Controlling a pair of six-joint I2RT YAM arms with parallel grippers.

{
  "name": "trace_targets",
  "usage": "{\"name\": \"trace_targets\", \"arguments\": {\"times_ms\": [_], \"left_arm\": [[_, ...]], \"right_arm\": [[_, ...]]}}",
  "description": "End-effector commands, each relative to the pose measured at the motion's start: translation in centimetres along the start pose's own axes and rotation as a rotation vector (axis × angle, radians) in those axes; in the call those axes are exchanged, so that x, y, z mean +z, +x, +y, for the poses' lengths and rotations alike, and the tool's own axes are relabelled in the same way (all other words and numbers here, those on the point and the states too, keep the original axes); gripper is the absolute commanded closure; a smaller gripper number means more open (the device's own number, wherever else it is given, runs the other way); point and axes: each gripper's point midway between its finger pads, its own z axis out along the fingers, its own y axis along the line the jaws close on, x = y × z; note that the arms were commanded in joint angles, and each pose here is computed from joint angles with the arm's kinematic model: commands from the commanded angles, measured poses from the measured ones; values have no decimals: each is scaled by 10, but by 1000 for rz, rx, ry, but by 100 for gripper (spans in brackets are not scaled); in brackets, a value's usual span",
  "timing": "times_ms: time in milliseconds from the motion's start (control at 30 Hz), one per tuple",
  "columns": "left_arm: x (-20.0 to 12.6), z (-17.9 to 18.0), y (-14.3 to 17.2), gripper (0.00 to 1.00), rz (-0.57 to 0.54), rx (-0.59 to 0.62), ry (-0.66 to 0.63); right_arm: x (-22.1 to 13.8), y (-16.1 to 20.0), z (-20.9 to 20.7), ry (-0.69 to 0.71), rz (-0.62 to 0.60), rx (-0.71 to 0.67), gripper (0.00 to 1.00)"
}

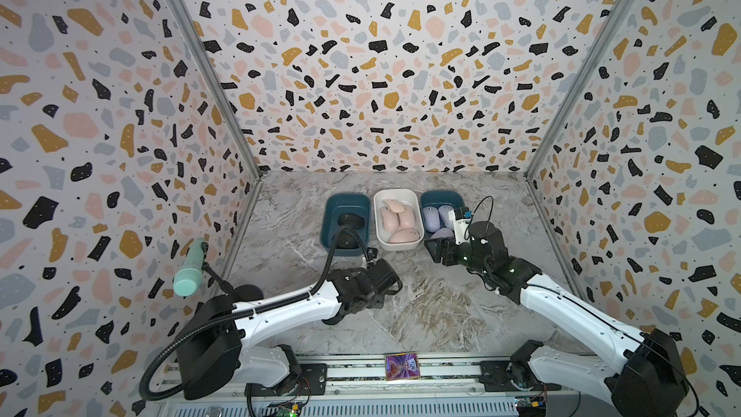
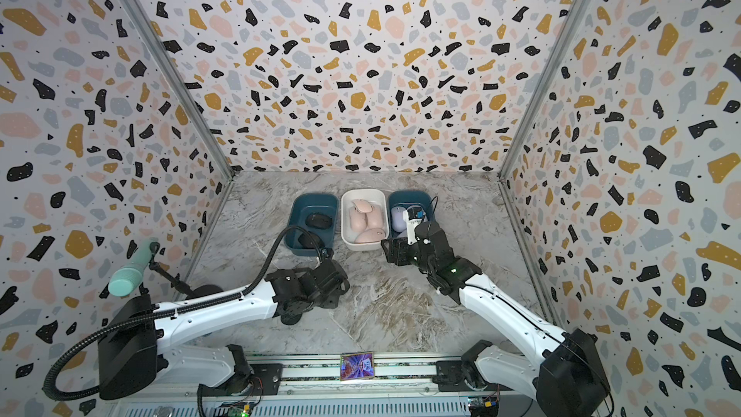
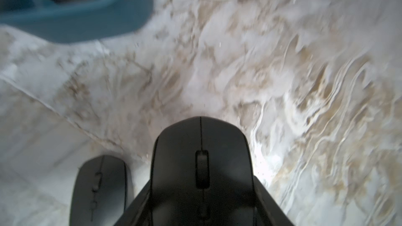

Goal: Place the mice by color into the storage box
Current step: Pick up the mouse from the center of the board, then place the mouse in the storage box.

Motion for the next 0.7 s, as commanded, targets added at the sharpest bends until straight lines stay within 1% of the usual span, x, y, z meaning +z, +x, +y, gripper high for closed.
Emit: {"name": "trace_targets", "arguments": {"times_ms": [0, 133, 333, 500, 667], "left_arm": [[-9, 23, -46, 63, -92, 4, -63], [-14, 44, -101, 63, -183, -42, -66], [-1, 76, -157, 61, -229, -68, -105], [28, 97, -187, 61, -217, -110, -94], [63, 103, -198, 61, -168, -112, -84]], "right_arm": [[-11, -16, 8, -20, -36, -1, 23], [-10, -17, 8, -21, -39, 5, 23], [-11, -25, 11, -26, -55, 15, 23], [-14, -33, 20, -66, -80, 35, 22], [-9, -32, 26, -100, -67, 55, 22]]}}
